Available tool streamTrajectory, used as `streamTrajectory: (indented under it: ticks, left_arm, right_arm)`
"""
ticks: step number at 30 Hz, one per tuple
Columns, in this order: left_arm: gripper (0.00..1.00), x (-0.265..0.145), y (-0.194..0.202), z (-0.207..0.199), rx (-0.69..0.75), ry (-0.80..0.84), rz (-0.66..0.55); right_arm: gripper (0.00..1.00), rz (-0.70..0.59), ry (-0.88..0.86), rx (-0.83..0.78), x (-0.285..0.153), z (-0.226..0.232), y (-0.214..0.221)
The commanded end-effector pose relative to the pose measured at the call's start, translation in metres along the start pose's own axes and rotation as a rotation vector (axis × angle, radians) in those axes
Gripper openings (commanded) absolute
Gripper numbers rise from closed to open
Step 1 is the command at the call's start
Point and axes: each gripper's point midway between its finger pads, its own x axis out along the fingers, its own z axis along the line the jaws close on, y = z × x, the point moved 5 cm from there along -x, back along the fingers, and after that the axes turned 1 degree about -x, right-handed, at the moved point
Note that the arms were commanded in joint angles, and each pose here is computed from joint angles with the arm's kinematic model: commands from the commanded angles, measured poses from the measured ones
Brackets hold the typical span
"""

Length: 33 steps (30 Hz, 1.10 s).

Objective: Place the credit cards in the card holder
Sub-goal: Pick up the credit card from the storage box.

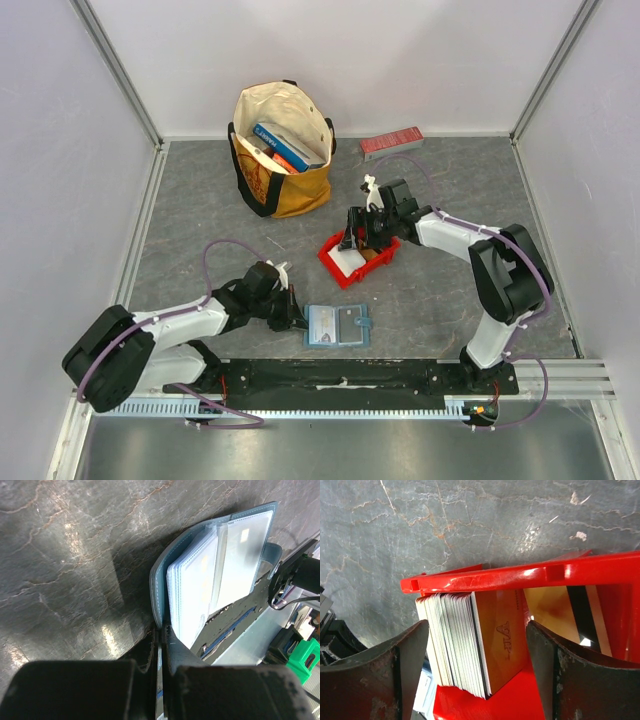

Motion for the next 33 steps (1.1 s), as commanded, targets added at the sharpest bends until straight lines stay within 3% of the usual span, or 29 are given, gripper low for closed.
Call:
streamTrajectory:
  ticks: [1,17,23,33]
  left_arm:
    - [0.02,0.001,-0.009,-0.012,0.06,0.042,-0.017]
    - [0.02,0.002,-0.007,-0.01,0.057,0.04,-0.006]
    - [0.02,0.002,-0.007,-0.01,0.056,0.04,-0.006]
    - [0.02,0.003,-0.006,-0.01,0.056,0.04,0.001]
  right_arm:
    - [0.84,0.007,-0.079,-0.031,-0.002,0.01,-0.006]
    - [0.46,-0.003,-0.124,-0.035,-0.014,0.02,-0.006]
    - [0.45,-0.011,-0.111,-0.037,-0.016,0.02,-0.006]
    - [0.32,-0.006,-0.1,-0.035,-0.017,0.018,-0.003]
